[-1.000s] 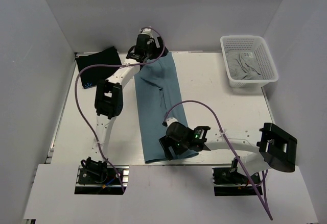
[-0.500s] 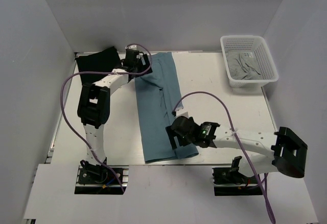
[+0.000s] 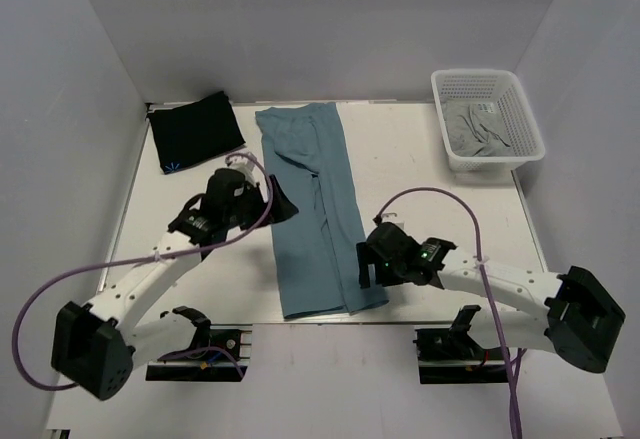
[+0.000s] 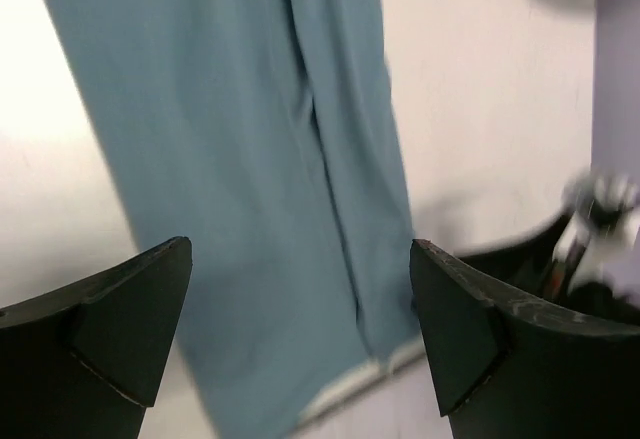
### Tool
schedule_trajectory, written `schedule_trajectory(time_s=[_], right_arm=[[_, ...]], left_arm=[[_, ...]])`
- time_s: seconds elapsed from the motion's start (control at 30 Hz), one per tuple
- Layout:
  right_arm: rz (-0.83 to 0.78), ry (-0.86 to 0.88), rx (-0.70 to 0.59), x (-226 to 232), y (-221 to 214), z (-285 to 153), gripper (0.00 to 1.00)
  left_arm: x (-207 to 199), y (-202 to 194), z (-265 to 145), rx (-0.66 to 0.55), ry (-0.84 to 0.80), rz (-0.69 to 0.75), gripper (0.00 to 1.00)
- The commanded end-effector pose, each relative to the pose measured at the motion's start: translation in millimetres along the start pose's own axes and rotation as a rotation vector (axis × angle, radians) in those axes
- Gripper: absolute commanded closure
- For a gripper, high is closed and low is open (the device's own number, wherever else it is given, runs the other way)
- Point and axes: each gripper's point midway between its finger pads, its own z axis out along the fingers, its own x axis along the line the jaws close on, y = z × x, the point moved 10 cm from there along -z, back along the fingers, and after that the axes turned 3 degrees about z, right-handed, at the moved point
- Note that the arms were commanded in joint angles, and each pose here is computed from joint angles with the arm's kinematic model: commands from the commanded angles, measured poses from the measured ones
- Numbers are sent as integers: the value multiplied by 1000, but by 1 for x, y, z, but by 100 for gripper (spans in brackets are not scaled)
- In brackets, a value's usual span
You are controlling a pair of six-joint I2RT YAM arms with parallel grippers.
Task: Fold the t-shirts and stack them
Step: Grab the bottom of the folded rectangular tshirt with both arms
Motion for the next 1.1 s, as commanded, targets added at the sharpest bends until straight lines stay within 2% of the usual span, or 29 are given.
schedule_trajectory(time_s=[0.0, 0.03, 0.07, 0.2, 0.3, 0.4, 0.5, 0.63, 0.67, 0.8, 0.93, 1.0, 1.03, 1.07], right_arm=[[75, 44, 84, -12, -14, -7, 9], [88, 79, 77, -12, -13, -9, 9], [96, 113, 134, -14, -21, -9, 12], [94, 191, 221, -17, -34, -6, 16], [107, 209, 263, -18, -40, -2, 19], [112, 224, 287, -21, -48, 4, 22], [115, 289, 306, -15, -48, 6, 29], [110, 286, 298, -16, -49, 8, 31], [114, 287, 289, -15, -48, 9, 38], [113, 290, 279, -14, -47, 11, 38], [117, 274, 290, -15, -47, 14, 45], [122, 265, 294, -15, -48, 16, 55], [122, 264, 291, -15, -48, 17, 58], [125, 267, 291, -15, -48, 17, 58]], left_arm=[[11, -54, -25, 258, 38, -41, 0], [9, -60, -36, 272, 14, -48, 0], [13, -72, -41, 319, 23, -62, 0], [28, -122, -57, 548, 59, -116, 0], [42, -157, -62, 695, 68, -148, 4], [45, -166, -67, 723, 93, -141, 9], [44, -173, -67, 762, 74, -151, 12], [39, -179, -61, 780, 49, -140, 16], [37, -179, -59, 779, 44, -143, 16], [33, -181, -49, 780, 42, -113, 17], [33, -191, -38, 791, 57, -76, 25], [33, -190, -32, 765, 91, -64, 30], [33, -191, -28, 763, 101, -41, 33], [35, -192, -26, 759, 125, -36, 40]])
